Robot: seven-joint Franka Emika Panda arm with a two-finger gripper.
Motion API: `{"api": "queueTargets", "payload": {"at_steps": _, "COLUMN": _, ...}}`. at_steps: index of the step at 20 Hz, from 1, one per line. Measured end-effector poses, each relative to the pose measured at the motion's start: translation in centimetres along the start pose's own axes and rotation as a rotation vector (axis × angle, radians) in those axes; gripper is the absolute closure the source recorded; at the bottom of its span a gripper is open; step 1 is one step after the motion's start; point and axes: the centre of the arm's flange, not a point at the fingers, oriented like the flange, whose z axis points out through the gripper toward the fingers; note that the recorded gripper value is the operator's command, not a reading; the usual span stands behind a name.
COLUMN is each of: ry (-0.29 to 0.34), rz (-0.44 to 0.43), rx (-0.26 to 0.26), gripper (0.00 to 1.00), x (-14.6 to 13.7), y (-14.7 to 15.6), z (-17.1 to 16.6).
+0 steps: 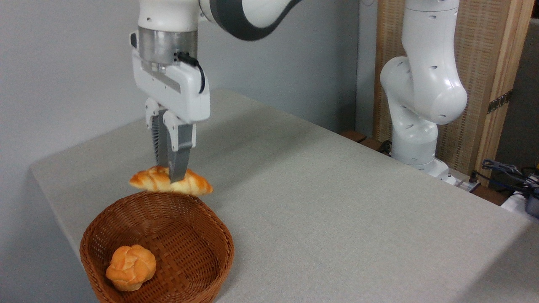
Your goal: Put bread into the basket
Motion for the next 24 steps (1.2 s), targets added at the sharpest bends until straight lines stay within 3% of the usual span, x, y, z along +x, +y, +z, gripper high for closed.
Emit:
{"api": "queueTargets", "payload": {"at_steps": 5, "ry": 0.016, "rz": -0.015, "rx": 0.030, "gripper": 0.00, "x": 0.3, "y": -1.3, "z": 1.7}}
{"api": "queueTargets", "payload": {"at_steps": 16, "ry": 0.019, "rz": -0.022, "rx": 0.032, "gripper": 0.00, "x": 0.3, "y": -1.6, "z": 1.4}}
{"api": "queueTargets", "payload": {"at_steps": 18, "ry": -0.011, "rz": -0.033, "rx": 0.014, "gripper": 0.00, "x": -0.3, "y": -1.8, "z": 1.6}}
{"api": "queueTargets", "payload": {"at_steps": 21, "ry": -0.124, "rz": -0.100, "rx": -0.052, "gripper": 0.00, "x": -3.7, "y": -4.6, "z": -0.4}}
{"api": "queueTargets", "payload": {"at_steps": 24, "ry": -0.175, "rz": -0.041, "rx": -0.107, "gripper": 0.00, "x": -5.6, "y": -5.5, "z": -1.2}}
